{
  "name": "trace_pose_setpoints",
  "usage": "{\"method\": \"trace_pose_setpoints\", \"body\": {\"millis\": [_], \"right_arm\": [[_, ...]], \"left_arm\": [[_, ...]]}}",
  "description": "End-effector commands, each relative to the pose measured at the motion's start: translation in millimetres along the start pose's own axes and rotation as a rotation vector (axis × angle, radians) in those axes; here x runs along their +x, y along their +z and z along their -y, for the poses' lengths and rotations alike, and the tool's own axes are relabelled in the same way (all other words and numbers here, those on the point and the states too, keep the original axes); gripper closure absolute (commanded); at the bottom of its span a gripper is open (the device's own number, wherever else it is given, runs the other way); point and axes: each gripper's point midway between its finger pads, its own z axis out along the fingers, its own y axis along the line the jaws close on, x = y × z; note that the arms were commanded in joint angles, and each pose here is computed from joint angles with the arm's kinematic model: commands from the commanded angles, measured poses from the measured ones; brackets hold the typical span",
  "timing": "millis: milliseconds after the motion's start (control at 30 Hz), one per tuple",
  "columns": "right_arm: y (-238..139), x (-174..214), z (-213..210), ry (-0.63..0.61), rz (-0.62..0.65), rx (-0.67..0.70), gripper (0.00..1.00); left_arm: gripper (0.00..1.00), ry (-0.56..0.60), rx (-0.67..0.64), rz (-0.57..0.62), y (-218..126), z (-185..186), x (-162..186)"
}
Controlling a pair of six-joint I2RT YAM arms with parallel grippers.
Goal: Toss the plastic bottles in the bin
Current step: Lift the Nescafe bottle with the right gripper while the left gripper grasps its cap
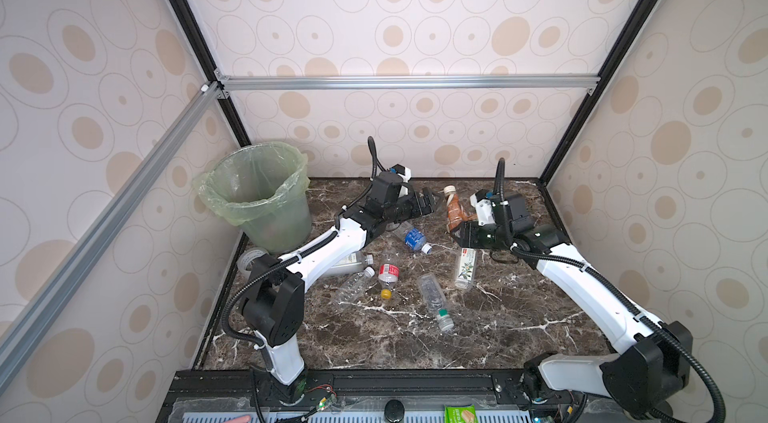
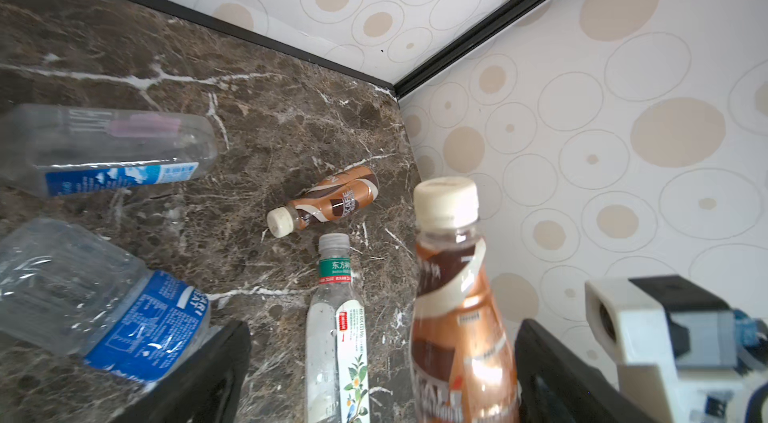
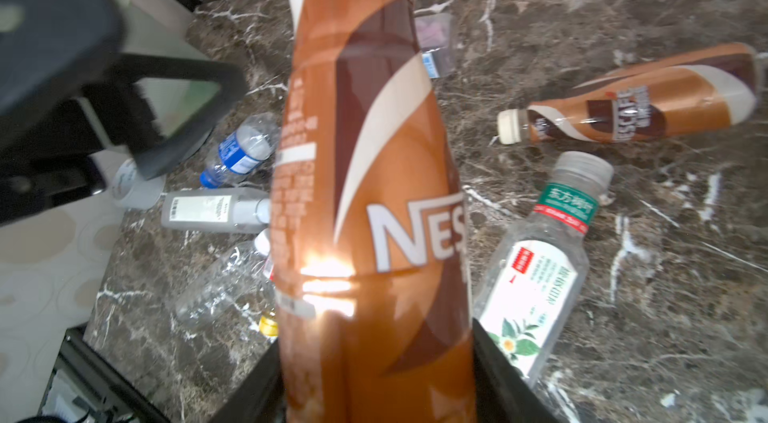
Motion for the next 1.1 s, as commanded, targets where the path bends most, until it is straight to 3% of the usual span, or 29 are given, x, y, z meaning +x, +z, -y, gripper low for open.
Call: {"method": "trace_pose_setpoints", "body": {"millis": [0, 133, 267, 567, 967, 1067], "right_arm": [[-3.9, -12.1, -26.8, -0.042, 0.041, -0.053, 0.43], [2.0, -6.4, -44.8, -0.079, 0.034, -0.079, 0.44], [7.2, -3.0, -55.5, -0.085, 0.027, -0.102, 0.44], [13.5, 3.1, -58.4, -0.095, 0.022, -0.095, 0.44], [16.9, 10.0, -55.3, -0.105, 0.013, -0.095, 0.43], [20.7, 13.1, -54.4, -0.105, -0.004, -0.095, 0.38]], "left_arm": [[0.01, -0.049, 0.106, 0.031, -1.1, 26.2, -20.0], [0.01, -0.072, 0.117, 0.037, 1.2, 23.7, -23.9], [0.09, -0.099, 0.134, 0.055, -0.4, 19.6, -26.3], [0.4, -0.08, 0.125, 0.065, -4.1, 15.3, -26.6], [0.68, -0.062, 0.119, 0.059, -3.9, 9.9, -21.4], [0.69, -0.046, 0.102, 0.062, -4.6, 7.6, -21.6]]}}
